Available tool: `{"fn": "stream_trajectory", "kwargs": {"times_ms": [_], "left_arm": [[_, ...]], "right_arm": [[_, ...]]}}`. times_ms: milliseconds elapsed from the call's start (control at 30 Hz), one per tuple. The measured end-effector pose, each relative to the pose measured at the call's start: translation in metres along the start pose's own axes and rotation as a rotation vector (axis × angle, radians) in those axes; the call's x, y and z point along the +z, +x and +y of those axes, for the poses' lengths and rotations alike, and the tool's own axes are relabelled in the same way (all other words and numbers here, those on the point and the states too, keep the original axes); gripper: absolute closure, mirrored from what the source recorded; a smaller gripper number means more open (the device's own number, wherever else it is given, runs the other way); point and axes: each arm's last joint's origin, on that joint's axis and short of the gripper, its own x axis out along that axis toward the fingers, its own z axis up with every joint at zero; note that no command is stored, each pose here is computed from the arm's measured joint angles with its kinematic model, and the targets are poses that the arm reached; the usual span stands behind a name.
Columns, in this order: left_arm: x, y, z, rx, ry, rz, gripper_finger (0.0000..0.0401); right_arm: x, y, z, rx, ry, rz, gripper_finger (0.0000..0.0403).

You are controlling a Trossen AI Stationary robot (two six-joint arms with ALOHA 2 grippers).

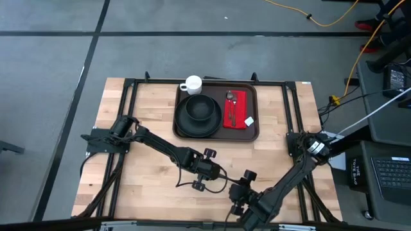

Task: Set up tray
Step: Put the black knife to the right of the black fork on the red napkin on the brown serving tray

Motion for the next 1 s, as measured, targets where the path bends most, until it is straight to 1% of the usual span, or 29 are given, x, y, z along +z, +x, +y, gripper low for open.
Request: {"fn": "stream_trajectory", "kwargs": {"times_ms": [167,367,500,633,867,1000], "left_arm": [[0.000,0.000,0.000,-0.001,0.001,-0.001,0.0338],[0.000,0.000,0.000,-0.001,0.002,-0.001,0.0338],[0.000,0.000,0.000,-0.001,0.001,-0.002,0.0338],[0.001,-0.001,0.000,-0.001,0.001,-0.003,0.0338],[0.001,-0.001,0.000,0.002,0.001,-0.003,0.0338],[0.001,-0.001,0.000,0.022,0.002,-0.002,0.0338]], "right_arm": [[-0.005,0.008,0.004,-0.031,-0.009,-0.015,0.0217],[-0.007,0.012,0.004,-0.035,-0.008,-0.018,0.0220],[-0.021,0.026,0.003,-0.029,-0.006,0.000,0.0220],[-0.030,0.037,-0.002,-0.053,0.002,0.009,0.0220],[-0.026,0.042,-0.002,-0.039,0.006,0.008,0.0220],[-0.018,0.050,-0.005,-0.024,0.029,0.060,0.0220]]}}
